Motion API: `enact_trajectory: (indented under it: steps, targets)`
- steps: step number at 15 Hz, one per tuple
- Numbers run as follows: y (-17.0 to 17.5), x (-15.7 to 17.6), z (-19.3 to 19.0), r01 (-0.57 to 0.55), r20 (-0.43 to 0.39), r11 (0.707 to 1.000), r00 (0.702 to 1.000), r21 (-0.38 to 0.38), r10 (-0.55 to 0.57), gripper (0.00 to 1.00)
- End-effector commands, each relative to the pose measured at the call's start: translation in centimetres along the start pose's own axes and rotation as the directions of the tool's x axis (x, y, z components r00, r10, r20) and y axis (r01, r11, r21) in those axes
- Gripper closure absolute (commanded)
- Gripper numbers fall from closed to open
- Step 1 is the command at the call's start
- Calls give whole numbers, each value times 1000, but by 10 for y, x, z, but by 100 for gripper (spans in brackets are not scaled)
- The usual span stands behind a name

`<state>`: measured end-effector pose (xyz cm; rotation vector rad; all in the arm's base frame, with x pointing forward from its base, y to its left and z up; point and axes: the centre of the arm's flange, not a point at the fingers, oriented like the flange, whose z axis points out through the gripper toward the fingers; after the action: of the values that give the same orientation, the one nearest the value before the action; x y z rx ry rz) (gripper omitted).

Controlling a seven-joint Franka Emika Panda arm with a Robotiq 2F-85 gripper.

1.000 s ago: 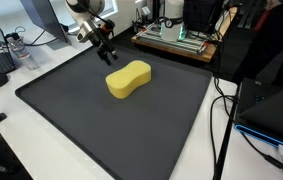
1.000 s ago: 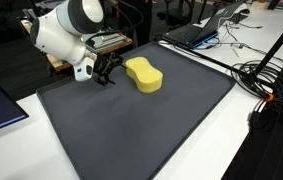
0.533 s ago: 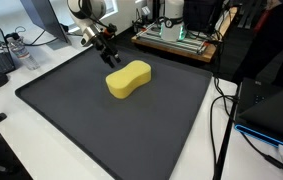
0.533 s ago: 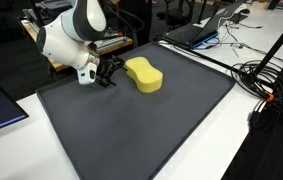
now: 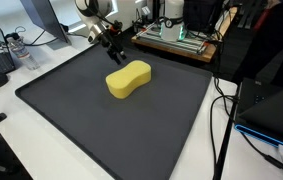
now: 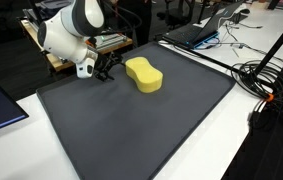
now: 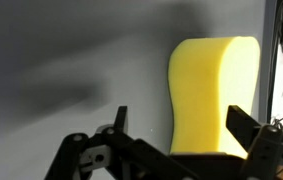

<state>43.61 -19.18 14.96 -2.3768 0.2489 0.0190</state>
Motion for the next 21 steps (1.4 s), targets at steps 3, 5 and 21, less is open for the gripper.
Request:
enact_trajectory:
  steps: [3, 5, 21]
  targets:
    - [-28, -58, -30, -117, -127, 993, 985, -30, 113, 0]
    - [-41, -69, -36, -142, -151, 988, 980, -61, 131, 0]
    - [-231, -60, -10, -142, -80, 850, 990, -508, 118, 0]
